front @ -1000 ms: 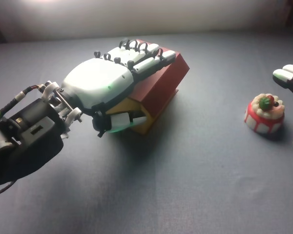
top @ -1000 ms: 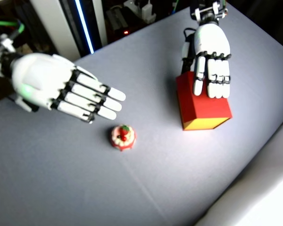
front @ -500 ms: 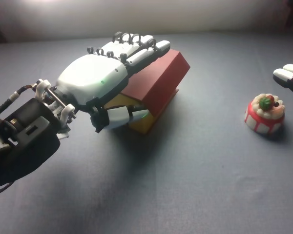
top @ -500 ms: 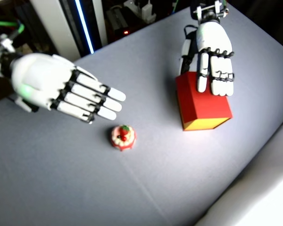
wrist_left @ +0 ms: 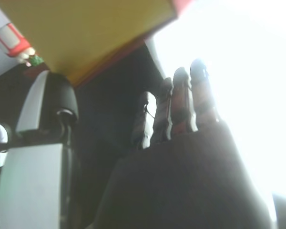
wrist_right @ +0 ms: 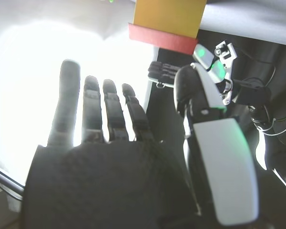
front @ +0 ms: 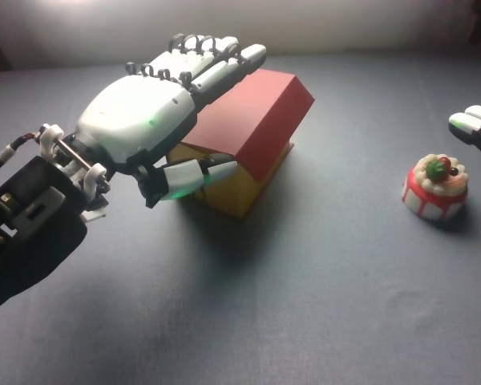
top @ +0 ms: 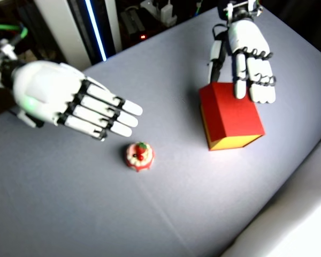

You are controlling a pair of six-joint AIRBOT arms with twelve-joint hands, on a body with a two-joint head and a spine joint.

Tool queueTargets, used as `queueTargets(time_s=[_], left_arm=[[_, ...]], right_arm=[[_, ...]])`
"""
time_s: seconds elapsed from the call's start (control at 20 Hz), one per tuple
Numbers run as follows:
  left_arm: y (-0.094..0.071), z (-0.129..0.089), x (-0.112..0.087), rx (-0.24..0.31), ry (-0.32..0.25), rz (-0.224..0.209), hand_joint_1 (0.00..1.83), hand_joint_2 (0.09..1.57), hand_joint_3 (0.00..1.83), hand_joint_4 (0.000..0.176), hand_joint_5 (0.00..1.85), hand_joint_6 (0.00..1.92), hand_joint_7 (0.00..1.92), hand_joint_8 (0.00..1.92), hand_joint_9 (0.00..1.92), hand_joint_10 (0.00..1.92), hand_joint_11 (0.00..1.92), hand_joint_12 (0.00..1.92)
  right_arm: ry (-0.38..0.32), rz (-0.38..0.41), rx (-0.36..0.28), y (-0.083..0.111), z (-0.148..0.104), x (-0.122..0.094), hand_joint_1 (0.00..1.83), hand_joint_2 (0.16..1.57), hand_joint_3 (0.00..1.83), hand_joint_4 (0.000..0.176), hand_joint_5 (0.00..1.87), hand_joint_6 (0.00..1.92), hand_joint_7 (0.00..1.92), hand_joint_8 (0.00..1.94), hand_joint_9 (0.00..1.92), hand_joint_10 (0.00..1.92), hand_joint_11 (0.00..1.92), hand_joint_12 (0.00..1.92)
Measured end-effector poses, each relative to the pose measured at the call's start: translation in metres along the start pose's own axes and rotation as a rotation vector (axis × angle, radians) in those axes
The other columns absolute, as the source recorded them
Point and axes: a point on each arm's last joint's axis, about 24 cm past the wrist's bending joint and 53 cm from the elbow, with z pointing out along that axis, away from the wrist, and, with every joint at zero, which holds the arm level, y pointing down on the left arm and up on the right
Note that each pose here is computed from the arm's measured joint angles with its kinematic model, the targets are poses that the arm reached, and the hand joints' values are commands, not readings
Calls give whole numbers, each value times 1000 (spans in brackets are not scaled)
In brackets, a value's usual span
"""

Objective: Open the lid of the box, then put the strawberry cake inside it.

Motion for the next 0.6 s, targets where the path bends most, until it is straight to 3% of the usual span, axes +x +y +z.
queueTargets(time_s=[0.1,0.15,0.35,0.45,0.55,0.6], left_arm=[[-1,-1,2,-2,3,-8,866,1232,6,131,0,0,0,0,0,0,0,0],[-3,-1,2,5,2,-7,877,1226,3,147,0,0,0,0,0,0,0,0],[-4,-1,1,11,-1,-4,880,1221,0,126,0,0,0,0,0,0,0,0],[-2,-2,-3,4,-10,-9,866,1231,5,128,0,0,0,0,0,0,0,0],[-1,-1,-4,2,-12,-9,885,1232,4,110,0,0,0,0,0,0,0,0],[-1,-2,-4,2,-13,-9,876,1232,3,114,0,0,0,0,0,0,0,0]], right_arm=[[-2,1,1,0,0,0,511,1348,3,0,0,0,0,0,0,0,0,0],[-2,1,2,0,0,0,549,1343,0,0,0,0,0,0,0,0,0,0],[0,0,5,-2,-1,0,511,1349,2,0,0,0,0,0,0,0,0,0],[3,3,8,-2,-1,2,543,1348,1,0,0,0,0,0,0,0,0,0],[2,2,8,-2,-1,1,552,1349,1,0,0,0,0,0,0,0,0,0],[3,2,8,-2,-1,2,573,1346,0,0,0,0,0,0,0,0,0,0]])
